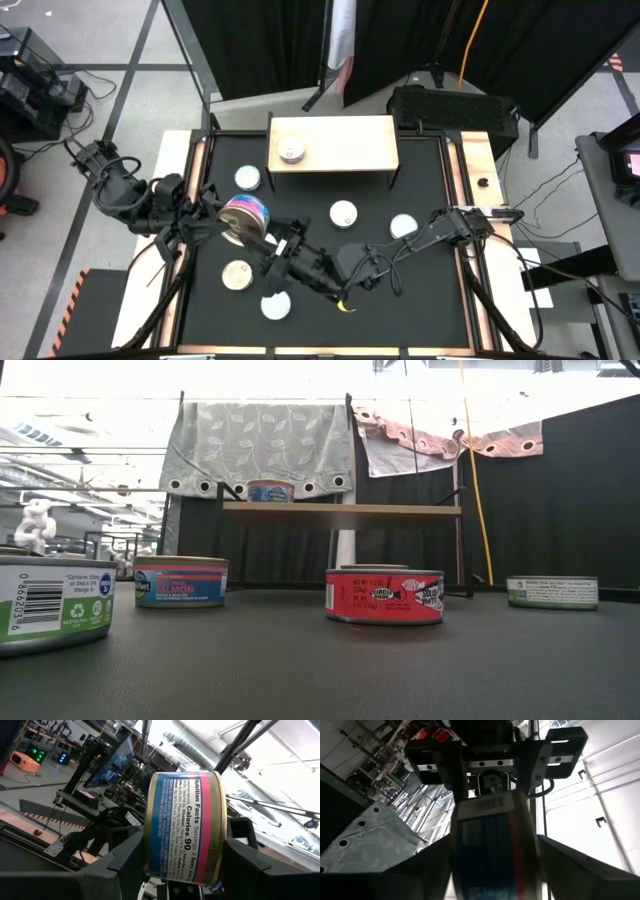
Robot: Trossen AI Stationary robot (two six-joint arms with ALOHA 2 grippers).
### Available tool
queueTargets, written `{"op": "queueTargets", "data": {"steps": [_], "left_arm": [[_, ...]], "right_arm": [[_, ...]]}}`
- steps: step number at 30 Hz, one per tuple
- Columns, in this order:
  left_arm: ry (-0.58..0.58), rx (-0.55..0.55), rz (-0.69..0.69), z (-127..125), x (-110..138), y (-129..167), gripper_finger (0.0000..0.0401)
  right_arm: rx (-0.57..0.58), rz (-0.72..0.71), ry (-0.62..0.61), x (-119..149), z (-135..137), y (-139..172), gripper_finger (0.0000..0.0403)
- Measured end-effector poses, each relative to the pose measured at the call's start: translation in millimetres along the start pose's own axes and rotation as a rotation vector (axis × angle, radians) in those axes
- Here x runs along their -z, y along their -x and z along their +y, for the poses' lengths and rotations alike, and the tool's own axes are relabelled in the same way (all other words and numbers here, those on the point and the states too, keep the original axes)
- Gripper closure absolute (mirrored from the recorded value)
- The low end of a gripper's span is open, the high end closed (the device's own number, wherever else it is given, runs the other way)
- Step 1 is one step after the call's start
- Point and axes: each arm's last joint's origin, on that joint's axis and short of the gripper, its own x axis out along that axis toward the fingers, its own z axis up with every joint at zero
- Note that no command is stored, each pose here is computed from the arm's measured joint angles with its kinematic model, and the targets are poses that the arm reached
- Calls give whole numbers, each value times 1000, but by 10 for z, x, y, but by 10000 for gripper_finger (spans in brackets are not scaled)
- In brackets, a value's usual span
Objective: Stack canned seafood by type on shelf
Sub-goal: Stack the blue pink tuna can on top of the other blue pink tuna can on the shelf
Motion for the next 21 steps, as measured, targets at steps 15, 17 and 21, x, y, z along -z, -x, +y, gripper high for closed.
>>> {"op": "queueTargets", "data": {"steps": [15, 17, 21], "left_arm": [[-6, -35, -26, 21, -51, 39, 189], [-54, -42, -28, 23, -52, 39, 184], [-150, -36, -18, 22, -47, 38, 141]], "right_arm": [[-56, -2, -5, -7, 60, -40, 213], [-59, 0, -12, -6, 62, -41, 211], [-70, 1, -44, -16, 53, -23, 217]]}}
